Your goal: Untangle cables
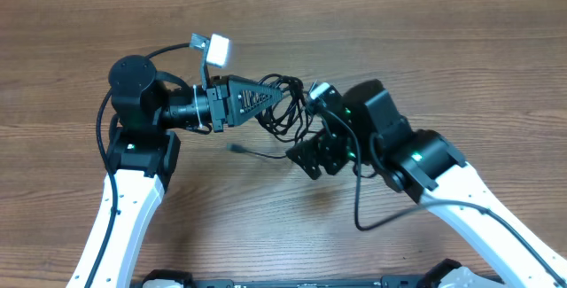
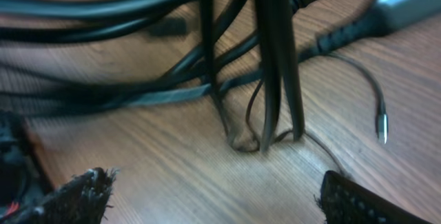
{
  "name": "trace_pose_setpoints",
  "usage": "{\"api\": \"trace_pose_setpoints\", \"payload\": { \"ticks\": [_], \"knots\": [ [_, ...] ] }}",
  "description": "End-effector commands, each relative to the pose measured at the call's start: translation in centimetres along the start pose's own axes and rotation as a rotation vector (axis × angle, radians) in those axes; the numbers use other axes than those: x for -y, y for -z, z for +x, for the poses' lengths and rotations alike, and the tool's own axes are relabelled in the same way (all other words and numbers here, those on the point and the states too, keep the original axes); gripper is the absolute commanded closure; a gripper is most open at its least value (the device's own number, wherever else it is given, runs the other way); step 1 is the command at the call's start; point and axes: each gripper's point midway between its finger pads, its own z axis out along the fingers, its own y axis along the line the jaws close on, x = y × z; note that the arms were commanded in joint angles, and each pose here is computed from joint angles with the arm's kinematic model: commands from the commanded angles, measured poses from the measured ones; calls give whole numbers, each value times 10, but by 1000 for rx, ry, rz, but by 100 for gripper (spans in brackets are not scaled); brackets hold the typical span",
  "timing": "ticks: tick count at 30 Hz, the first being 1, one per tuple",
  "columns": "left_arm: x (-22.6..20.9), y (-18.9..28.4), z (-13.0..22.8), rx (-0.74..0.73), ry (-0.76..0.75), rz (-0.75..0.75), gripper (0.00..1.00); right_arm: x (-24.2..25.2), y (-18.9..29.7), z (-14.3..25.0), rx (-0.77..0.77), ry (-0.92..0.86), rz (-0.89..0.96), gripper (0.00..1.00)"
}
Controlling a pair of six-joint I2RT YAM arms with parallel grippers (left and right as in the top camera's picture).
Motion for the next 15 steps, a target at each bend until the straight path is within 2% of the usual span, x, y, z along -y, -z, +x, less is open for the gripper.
{"api": "trace_pose_setpoints", "payload": {
  "ticks": [1,4,7,8,12,15],
  "knots": [
    [20,2,1,-41,45,52,96,12,-14,0,-3,4,52,16],
    [27,3,8,-87,31,85,96,46,-13,-13,54,-88,223,24],
    [31,4,15,-130,31,110,96,62,-8,-24,111,-134,278,41],
    [32,5,17,-138,31,115,96,64,-7,-28,128,-143,279,50],
    [33,5,18,-146,30,120,96,68,-5,-33,150,-148,281,96],
    [32,5,16,-136,9,116,96,70,-4,-27,127,-156,285,96]
  ]
}}
